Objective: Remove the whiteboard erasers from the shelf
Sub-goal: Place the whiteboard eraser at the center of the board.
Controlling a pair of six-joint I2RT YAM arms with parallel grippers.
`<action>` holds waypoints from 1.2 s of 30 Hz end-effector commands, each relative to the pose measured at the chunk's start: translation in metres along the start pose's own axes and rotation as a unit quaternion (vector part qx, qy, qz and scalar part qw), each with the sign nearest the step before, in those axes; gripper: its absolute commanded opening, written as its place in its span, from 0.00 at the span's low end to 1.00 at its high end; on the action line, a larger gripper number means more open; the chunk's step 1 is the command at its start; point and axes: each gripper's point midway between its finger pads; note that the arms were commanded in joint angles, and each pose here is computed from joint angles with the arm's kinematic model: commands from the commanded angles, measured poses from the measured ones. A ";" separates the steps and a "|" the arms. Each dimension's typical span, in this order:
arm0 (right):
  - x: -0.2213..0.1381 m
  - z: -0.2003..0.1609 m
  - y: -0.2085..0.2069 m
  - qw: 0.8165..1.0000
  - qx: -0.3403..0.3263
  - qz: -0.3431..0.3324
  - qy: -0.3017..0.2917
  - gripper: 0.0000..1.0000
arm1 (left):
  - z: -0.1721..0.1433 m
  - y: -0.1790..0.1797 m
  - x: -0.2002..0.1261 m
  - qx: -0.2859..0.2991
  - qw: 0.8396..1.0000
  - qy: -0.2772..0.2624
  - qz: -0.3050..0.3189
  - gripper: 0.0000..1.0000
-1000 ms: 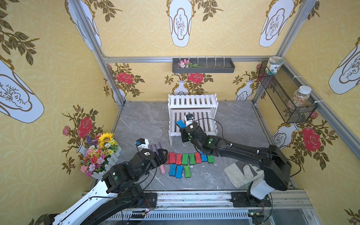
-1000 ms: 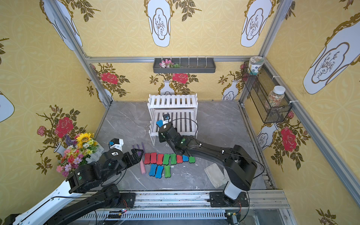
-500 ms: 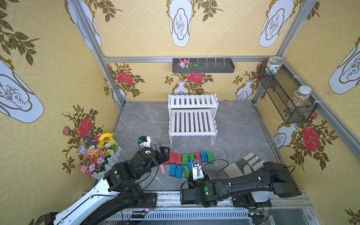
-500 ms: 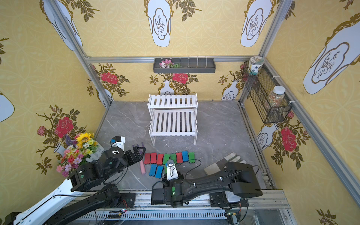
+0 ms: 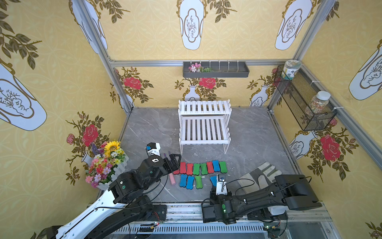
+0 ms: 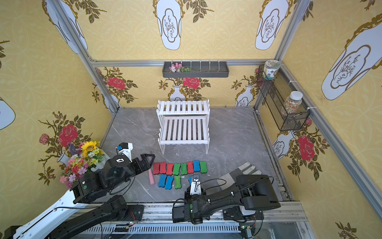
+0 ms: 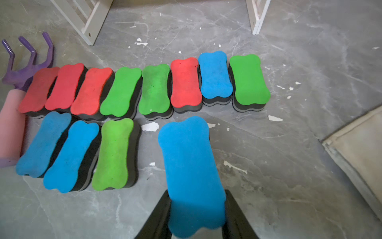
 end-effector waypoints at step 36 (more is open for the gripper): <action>0.048 -0.001 0.055 0.998 -0.012 0.043 0.037 0.53 | -0.004 0.004 0.001 0.002 1.000 0.004 -0.006 0.99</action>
Point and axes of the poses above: each gripper's point midway between its finger pads, its own x axis out along the fingers, its own y axis along the line the jaws close on, z = x × y, and after that the axes turned 8 degrees about -x, right-handed
